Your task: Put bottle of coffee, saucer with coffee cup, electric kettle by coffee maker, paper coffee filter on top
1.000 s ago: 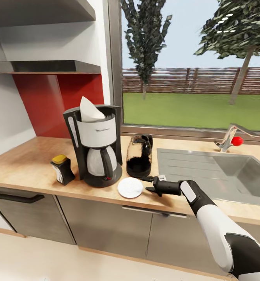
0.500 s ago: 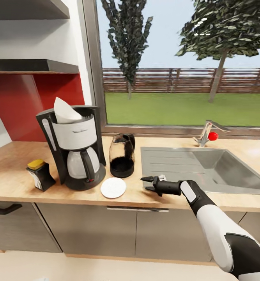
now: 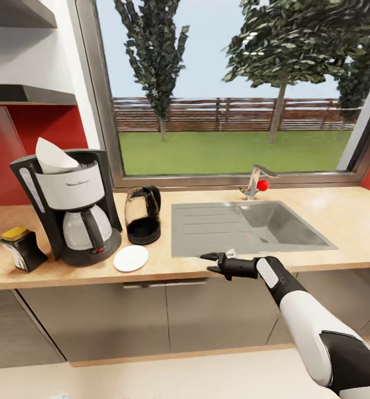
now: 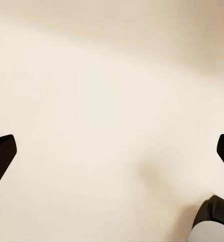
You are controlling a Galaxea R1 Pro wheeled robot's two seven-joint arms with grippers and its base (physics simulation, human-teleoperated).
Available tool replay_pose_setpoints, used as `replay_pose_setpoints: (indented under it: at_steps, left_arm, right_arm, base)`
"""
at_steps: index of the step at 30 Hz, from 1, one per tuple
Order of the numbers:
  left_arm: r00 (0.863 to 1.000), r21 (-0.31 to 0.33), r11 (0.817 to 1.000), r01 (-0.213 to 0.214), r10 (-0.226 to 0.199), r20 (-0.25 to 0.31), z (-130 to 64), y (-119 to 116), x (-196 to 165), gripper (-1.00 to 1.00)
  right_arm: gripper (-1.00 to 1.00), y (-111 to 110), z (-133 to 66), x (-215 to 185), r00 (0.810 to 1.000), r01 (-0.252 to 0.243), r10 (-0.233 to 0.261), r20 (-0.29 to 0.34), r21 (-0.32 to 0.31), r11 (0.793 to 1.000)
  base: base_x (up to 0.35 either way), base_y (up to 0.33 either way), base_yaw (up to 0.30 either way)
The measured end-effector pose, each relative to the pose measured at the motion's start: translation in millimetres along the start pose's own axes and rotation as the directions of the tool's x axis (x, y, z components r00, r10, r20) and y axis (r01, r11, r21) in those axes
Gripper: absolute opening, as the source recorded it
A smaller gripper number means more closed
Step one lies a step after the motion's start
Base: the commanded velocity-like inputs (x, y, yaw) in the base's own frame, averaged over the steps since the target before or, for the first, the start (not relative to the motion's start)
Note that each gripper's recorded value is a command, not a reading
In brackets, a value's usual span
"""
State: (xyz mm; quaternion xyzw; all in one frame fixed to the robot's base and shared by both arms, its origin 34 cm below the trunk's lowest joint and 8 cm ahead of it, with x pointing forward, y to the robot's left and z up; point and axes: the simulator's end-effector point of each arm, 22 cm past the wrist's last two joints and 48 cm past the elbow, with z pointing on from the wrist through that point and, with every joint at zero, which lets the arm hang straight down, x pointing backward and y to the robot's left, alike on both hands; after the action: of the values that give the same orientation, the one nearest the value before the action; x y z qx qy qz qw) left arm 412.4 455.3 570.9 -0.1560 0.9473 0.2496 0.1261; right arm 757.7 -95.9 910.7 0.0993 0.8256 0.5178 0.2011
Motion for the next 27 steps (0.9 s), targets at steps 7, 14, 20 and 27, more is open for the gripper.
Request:
replay_pose_setpoints:
  at_steps: [7,14,20,27]
  left_arm:
    - [1.0,0.002,1.0,0.004,-0.004,0.006,-1.4,-0.1,-2.5,1.0]
    - [1.0,0.006,1.0,0.006,-0.006,0.01,-3.0,-2.3,-3.9,1.0]
    - [1.0,0.011,1.0,0.006,-0.006,0.009,-4.2,-6.2,-3.1,1.0]
    - [1.0,0.015,1.0,0.005,-0.005,0.007,-5.1,-9.4,-1.8,1.0]
  right_arm:
    - [1.0,-0.3,-1.7,0.4,1.0,0.015,-0.015,-0.001,0.015,1.0]
    - [1.0,2.5,-2.8,-0.1,1.0,0.019,-0.019,0.001,0.013,1.0]
    - [1.0,2.7,-2.8,-0.1,1.0,0.019,-0.019,0.001,0.013,1.0]
    - [1.0,2.8,-2.7,-0.1,1.0,0.019,-0.019,0.001,0.013,1.0]
  base:
    - [-0.096,-0.055,-0.239]
    - [-0.003,-0.002,-0.143]
    - [0.0,0.0,-0.006]
    - [0.0,0.0,0.0]
